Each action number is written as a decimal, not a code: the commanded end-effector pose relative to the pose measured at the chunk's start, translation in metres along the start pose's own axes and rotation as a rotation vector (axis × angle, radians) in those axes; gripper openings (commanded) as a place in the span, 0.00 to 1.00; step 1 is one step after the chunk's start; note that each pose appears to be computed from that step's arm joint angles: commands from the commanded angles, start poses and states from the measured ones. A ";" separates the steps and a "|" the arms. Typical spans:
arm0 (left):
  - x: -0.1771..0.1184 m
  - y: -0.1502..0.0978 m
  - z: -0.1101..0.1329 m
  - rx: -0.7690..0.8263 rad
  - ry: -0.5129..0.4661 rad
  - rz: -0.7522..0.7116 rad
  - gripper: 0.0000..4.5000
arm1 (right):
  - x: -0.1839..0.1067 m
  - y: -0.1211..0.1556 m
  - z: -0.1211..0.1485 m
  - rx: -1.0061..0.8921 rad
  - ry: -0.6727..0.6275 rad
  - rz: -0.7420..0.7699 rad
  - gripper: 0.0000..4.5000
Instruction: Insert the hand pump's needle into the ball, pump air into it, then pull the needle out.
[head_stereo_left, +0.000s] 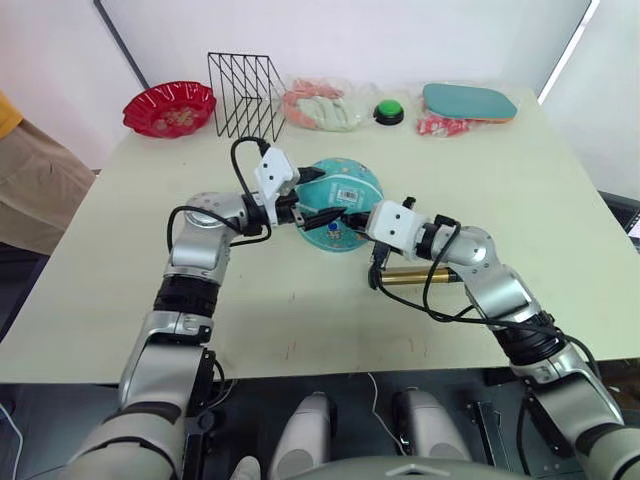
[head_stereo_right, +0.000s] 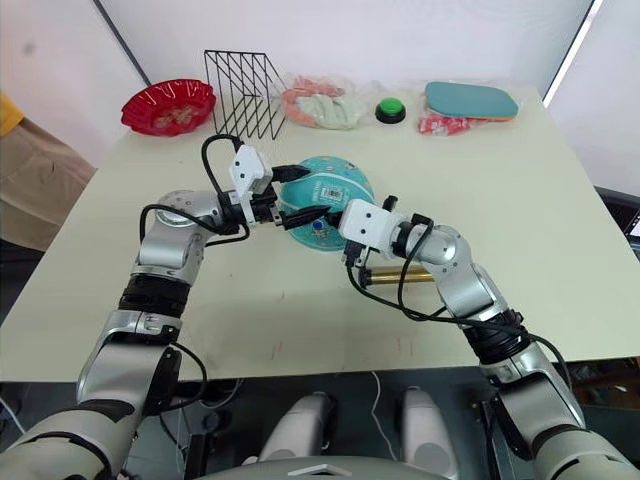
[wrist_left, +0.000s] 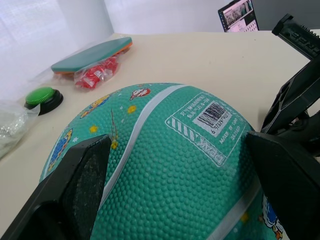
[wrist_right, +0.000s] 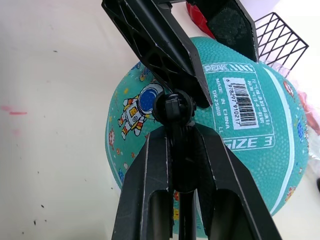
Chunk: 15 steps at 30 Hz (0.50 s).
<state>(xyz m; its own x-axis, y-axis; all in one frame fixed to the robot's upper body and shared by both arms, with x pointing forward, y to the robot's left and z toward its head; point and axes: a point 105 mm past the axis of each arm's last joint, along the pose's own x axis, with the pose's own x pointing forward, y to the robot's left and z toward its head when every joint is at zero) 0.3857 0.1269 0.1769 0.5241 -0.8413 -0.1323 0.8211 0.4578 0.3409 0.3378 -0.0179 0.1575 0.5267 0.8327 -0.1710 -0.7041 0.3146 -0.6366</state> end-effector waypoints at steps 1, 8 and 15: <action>-0.004 0.004 -0.032 -0.034 0.135 0.053 1.00 | -0.012 -0.009 0.046 -0.094 -0.168 -0.033 0.01; -0.003 0.004 -0.039 -0.035 0.172 0.063 1.00 | -0.017 -0.010 0.051 -0.115 -0.173 -0.042 0.01; -0.002 0.002 -0.053 -0.041 0.231 0.062 1.00 | -0.024 -0.010 0.058 -0.085 -0.177 -0.036 0.01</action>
<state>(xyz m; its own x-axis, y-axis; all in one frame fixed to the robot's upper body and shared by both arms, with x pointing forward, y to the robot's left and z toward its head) 0.3873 0.1121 0.1775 0.5046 -0.8489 -0.1575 0.8222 0.4169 0.3875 0.3328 -0.0287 0.1593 0.5527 0.8105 -0.1938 -0.7061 0.3320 -0.6254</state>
